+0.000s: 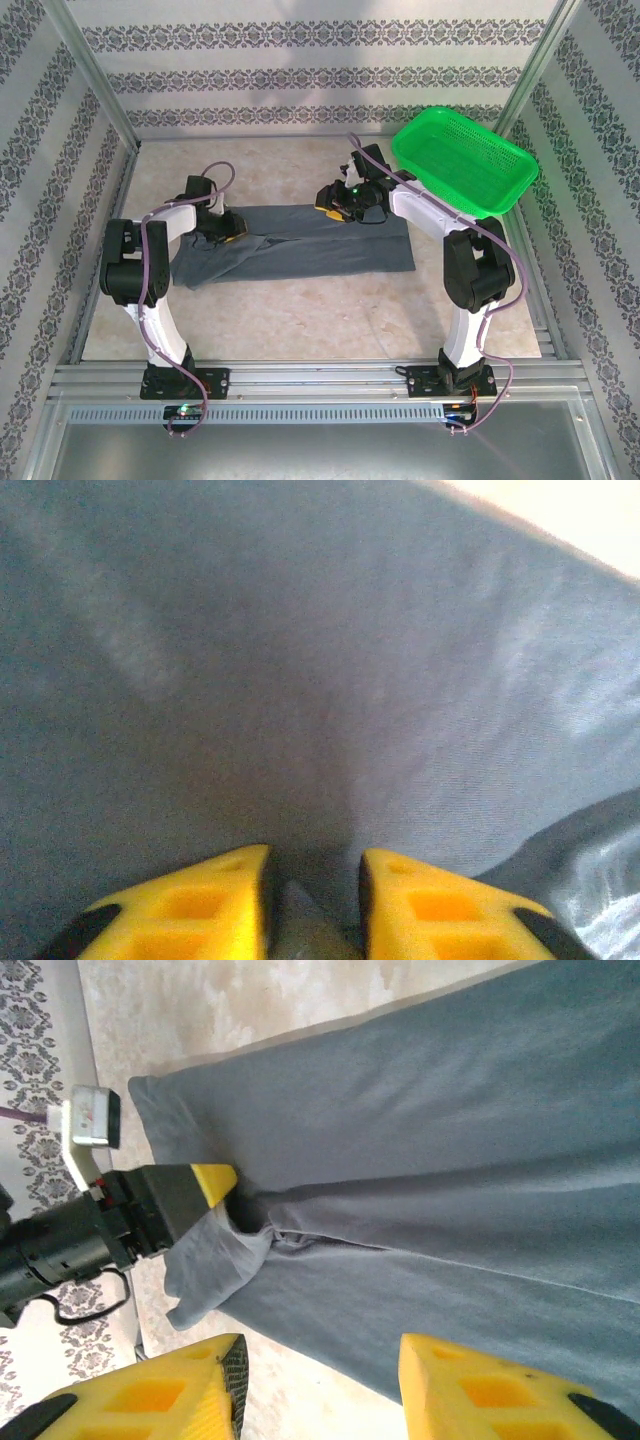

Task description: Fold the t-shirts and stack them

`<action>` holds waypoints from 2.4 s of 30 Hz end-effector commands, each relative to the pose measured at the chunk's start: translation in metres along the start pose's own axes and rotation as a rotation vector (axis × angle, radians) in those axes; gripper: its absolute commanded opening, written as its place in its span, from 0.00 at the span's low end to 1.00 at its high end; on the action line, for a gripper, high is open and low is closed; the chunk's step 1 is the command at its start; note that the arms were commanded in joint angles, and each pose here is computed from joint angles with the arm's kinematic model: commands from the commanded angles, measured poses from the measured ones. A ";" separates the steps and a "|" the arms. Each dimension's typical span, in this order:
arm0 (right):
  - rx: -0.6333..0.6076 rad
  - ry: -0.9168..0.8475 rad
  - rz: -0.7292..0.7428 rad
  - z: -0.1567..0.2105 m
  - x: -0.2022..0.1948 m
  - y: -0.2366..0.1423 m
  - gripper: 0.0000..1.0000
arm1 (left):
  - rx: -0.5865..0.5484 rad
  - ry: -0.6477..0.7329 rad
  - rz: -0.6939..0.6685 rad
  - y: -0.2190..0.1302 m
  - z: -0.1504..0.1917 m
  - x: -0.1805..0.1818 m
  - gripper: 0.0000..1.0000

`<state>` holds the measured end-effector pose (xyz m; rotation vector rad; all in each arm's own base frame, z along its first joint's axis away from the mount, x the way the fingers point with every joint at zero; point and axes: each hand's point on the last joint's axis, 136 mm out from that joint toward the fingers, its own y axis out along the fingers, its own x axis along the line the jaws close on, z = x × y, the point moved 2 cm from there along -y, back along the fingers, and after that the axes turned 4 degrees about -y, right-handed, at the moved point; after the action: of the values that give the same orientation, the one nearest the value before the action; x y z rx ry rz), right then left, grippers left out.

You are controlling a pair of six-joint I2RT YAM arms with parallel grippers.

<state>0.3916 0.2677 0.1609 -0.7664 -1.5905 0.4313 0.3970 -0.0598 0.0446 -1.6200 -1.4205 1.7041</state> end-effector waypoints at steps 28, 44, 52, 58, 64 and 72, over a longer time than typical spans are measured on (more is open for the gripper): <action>-0.003 0.001 -0.046 0.017 0.004 -0.009 0.45 | 0.024 -0.552 0.024 -0.028 0.105 -0.046 0.08; 0.011 0.024 -0.043 0.029 -0.008 -0.005 0.44 | -0.021 -0.546 -0.132 -0.059 0.113 -0.051 0.27; 0.010 -0.016 -0.069 0.034 0.005 0.001 0.43 | -0.126 -0.592 -0.215 -0.092 0.092 0.000 0.23; 0.025 -0.187 -0.209 0.060 0.056 0.009 0.46 | -0.200 -0.507 -0.306 -0.115 0.064 0.069 0.27; 0.075 -0.207 -0.258 0.083 0.073 0.026 0.47 | -0.182 -0.445 -0.248 -0.101 0.039 0.101 0.29; 0.087 -0.206 -0.245 0.084 0.073 0.028 0.47 | -0.135 -0.410 -0.241 -0.077 0.037 0.115 0.30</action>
<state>0.3117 0.3500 0.1732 -0.4781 -1.7998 0.4266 0.3039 0.0503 0.0497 -1.0573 -1.9019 1.9437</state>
